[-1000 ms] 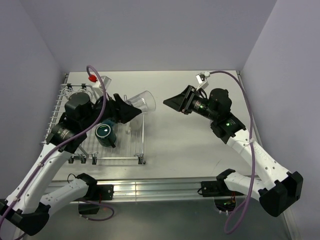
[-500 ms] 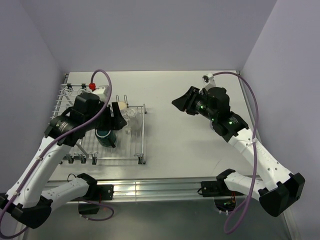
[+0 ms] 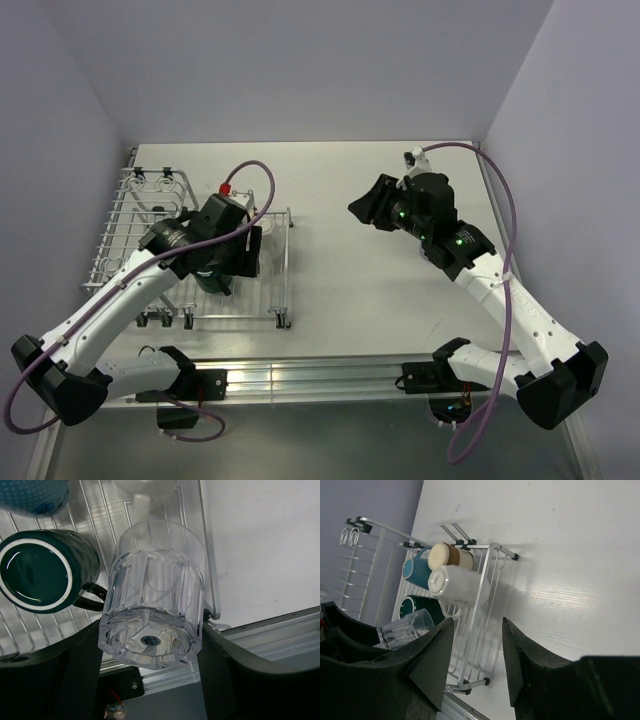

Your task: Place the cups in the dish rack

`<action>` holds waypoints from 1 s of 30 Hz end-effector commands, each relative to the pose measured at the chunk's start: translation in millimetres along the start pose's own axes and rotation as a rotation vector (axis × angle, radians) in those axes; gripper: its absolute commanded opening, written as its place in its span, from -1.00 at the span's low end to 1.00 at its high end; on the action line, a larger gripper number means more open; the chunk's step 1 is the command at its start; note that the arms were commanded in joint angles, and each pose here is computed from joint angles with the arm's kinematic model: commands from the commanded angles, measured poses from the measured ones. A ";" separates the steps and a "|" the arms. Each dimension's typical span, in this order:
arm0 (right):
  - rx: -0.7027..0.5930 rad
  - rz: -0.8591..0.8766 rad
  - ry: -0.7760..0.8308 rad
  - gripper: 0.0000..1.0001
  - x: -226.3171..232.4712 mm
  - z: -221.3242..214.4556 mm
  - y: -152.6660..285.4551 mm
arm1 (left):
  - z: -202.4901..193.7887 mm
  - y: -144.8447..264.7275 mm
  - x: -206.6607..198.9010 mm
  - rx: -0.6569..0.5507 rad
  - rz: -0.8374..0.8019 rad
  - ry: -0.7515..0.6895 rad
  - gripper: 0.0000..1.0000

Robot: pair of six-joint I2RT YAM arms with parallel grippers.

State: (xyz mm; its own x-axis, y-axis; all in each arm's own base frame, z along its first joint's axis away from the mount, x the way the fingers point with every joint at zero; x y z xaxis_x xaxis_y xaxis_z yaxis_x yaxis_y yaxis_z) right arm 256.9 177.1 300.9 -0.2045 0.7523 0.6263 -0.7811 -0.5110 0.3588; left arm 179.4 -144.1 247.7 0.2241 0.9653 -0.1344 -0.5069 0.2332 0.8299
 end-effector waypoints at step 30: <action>-0.044 -0.197 0.085 0.03 -26.8 19.3 -6.5 | -4.6 -56.0 -23.9 0.118 0.087 -0.153 -0.94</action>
State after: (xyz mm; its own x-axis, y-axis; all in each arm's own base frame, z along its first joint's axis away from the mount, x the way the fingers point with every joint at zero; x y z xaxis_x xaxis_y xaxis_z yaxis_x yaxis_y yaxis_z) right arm 270.3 157.3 277.7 -0.0925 0.8609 0.5002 -0.8013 -0.3626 0.4759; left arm 190.1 -172.9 197.2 0.2972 0.9545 0.0229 -0.3891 0.0992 0.9158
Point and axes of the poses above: each gripper's point midway between its finger pads, its own y axis back along the fingers, its own x axis along the line the jaws close on, z = x × y, the point moved 5 cm from there along y, back along the fingers, and after that the axes turned 1 degree about -y, right-handed, at the moved point
